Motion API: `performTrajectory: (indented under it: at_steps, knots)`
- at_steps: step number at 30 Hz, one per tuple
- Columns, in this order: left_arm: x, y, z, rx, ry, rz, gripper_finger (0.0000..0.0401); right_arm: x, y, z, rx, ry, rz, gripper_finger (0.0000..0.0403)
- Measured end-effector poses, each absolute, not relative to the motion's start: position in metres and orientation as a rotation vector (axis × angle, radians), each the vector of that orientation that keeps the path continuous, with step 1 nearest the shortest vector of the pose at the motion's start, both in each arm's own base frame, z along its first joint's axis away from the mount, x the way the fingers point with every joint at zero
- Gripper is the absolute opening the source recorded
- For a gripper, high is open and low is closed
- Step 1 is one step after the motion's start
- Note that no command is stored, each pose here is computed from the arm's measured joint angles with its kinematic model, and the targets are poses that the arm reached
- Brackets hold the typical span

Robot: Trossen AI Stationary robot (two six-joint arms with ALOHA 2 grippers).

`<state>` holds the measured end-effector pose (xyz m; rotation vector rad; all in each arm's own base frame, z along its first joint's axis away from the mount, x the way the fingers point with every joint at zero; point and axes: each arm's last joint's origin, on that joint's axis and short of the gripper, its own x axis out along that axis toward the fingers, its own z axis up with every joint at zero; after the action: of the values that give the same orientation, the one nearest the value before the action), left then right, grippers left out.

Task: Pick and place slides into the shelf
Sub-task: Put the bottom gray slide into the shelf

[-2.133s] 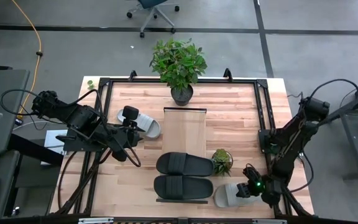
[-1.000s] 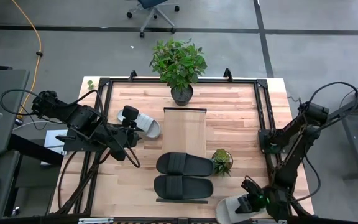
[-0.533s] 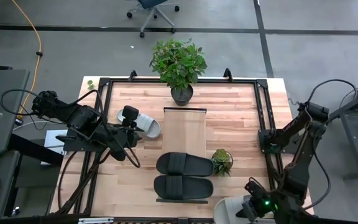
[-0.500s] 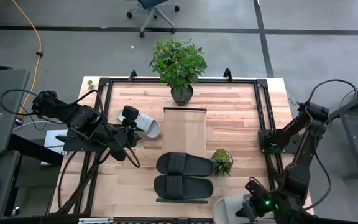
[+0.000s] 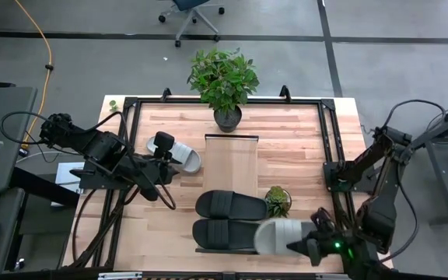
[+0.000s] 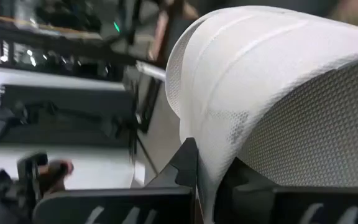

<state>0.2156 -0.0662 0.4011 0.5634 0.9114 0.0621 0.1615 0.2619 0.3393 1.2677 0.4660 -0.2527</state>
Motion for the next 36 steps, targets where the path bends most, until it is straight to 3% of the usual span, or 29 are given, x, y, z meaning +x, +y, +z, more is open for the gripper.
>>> performTrajectory:
  at_steps: [9,22,28,36]
  knots:
    - [0.221,-0.068,0.406,0.616,0.841,0.062,0.0117,0.184,0.218,0.378,0.985,0.277,-0.258,0.0000]
    - [0.229,-0.067,0.413,0.610,0.739,0.138,0.0117,0.196,0.152,0.443,0.662,0.067,-0.110,0.0000]
    - [0.234,-0.057,0.416,0.577,0.716,0.187,0.0117,0.205,0.131,0.451,0.616,0.039,-0.095,0.0000]
    - [0.248,-0.035,0.427,0.419,0.591,0.323,0.0117,0.222,0.105,0.445,0.588,0.032,-0.244,0.0000]
